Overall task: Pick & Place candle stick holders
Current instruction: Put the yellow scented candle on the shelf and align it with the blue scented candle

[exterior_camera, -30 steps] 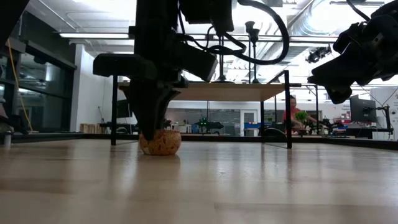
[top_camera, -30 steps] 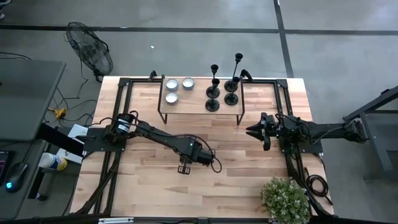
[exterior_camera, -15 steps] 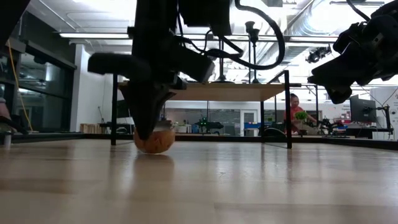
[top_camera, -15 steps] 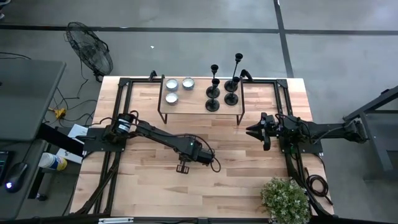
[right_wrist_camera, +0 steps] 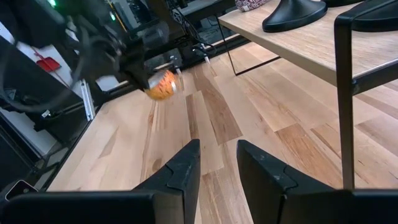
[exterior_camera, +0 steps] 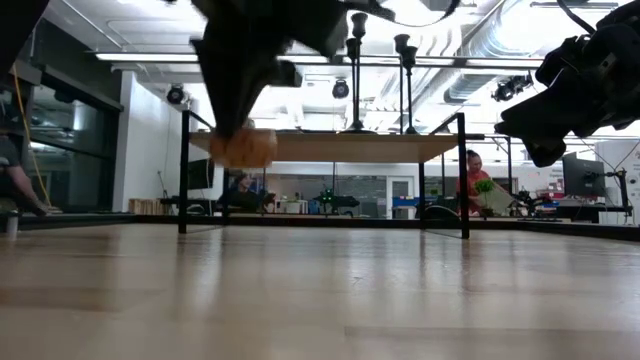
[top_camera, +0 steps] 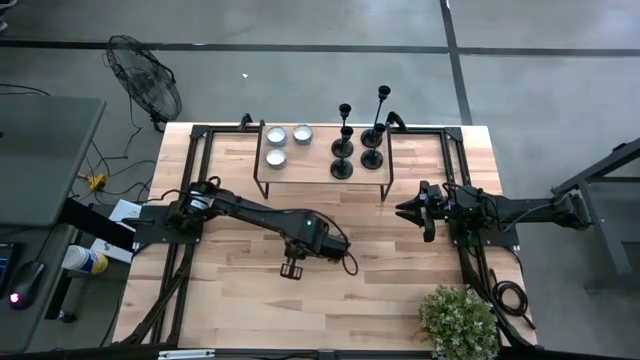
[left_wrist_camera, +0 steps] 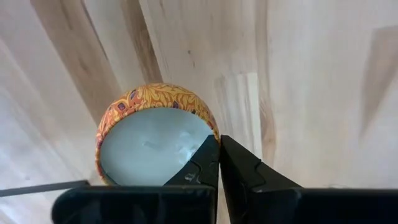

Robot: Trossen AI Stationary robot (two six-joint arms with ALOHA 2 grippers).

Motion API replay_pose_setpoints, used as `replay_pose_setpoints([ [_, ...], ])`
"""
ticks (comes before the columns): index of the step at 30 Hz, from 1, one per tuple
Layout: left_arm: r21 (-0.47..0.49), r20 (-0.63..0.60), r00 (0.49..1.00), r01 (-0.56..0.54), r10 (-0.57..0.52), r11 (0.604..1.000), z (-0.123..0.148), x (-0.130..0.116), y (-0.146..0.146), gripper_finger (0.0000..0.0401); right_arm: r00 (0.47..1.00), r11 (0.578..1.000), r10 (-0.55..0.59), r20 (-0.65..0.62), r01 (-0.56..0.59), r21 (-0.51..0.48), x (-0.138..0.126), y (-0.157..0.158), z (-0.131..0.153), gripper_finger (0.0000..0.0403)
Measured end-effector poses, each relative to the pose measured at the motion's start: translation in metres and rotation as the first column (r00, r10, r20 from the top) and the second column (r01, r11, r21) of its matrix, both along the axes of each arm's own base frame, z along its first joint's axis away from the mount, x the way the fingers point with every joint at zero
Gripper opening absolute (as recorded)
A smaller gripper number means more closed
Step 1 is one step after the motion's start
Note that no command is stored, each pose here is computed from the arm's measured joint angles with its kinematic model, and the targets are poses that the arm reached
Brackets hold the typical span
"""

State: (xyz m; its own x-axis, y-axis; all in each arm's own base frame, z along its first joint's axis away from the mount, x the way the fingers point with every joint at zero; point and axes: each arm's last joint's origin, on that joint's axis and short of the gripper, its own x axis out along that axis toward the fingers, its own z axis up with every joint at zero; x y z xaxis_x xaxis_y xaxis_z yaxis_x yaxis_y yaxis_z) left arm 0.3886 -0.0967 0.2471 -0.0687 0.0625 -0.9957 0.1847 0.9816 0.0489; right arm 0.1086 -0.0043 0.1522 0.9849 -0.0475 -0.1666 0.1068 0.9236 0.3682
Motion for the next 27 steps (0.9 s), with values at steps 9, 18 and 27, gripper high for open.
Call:
replay_pose_setpoints([
  [9,-0.011,0.107,0.994,-0.037,0.038,0.999,0.053,0.004,0.022,0.0,1.0,1.0,0.0,0.0,0.0,0.0,0.0,0.0,0.0,0.0098],
  [18,0.047,0.192,0.977,-0.108,0.097,0.993,0.082,-0.01,0.059,0.0,1.0,1.0,0.0,-0.001,0.0,0.0,0.0,0.0,0.0,0.0098],
  [27,0.072,0.26,0.948,-0.21,0.185,0.975,0.104,-0.023,0.09,0.0,1.0,1.0,0.0,-0.001,0.0,0.0,0.0,0.0,0.0,0.0098],
])
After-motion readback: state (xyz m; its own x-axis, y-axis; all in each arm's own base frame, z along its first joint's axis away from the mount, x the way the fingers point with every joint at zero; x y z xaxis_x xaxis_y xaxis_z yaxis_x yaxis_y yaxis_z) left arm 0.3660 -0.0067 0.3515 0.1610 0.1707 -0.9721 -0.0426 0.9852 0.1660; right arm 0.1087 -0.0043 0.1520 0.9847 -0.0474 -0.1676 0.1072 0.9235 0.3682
